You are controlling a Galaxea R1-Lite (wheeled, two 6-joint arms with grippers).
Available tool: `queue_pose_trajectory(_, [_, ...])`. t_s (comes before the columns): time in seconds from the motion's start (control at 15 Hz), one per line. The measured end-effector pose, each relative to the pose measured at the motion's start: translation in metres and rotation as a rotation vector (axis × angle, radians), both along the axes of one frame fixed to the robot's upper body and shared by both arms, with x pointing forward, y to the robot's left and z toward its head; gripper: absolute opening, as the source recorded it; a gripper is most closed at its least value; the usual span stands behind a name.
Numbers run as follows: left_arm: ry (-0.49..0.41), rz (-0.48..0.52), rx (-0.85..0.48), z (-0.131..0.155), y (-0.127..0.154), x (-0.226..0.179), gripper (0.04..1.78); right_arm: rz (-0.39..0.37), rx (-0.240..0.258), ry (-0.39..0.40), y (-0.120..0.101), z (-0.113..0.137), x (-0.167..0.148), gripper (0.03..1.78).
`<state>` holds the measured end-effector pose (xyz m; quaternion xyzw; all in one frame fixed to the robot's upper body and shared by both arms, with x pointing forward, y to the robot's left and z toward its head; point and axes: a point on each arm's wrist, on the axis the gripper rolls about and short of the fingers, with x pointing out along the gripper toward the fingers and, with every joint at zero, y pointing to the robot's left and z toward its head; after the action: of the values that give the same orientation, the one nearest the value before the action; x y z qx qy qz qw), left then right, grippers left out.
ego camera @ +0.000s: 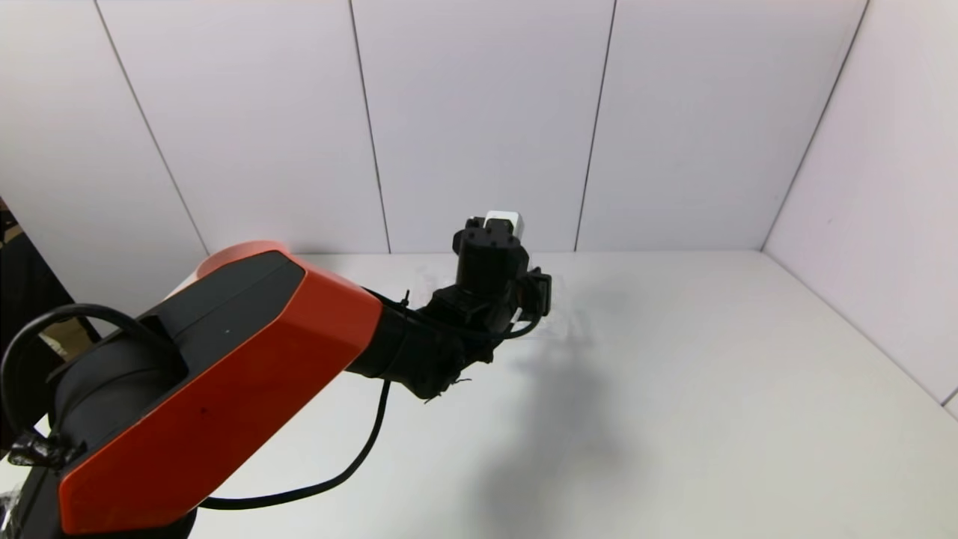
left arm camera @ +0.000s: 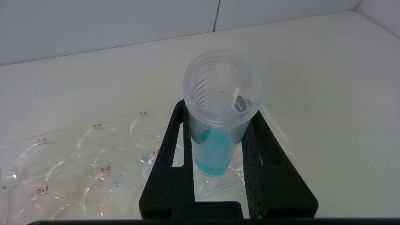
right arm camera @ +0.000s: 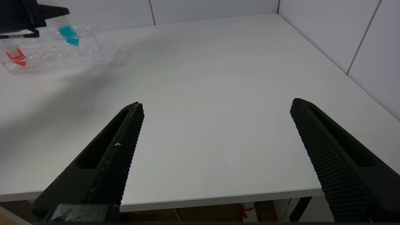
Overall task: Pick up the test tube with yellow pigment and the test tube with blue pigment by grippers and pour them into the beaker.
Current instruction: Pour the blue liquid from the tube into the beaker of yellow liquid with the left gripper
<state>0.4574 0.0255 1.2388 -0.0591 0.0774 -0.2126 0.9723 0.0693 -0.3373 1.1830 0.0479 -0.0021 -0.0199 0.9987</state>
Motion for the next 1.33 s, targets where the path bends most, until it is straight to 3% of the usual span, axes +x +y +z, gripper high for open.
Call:
queue_pose_trajectory(0.87, [-0.056, -0.011, 0.042, 0.067, 0.009, -0.035, 0.46, 0.0, 0.0, 0.0, 0.0, 0.0, 0.0, 1.71])
queue_pose_trajectory(1.07, [-0.05, 0.021, 0.078, 0.084, 0.034, -0.039, 0.46, 0.0, 0.0, 0.0, 0.0, 0.0, 0.0, 1.71])
queue_pose_trajectory(1.33, [-0.094, 0.122, 0.131, 0.111, 0.096, -0.037, 0.46, 0.0, 0.0, 0.0, 0.0, 0.0, 0.0, 1.71])
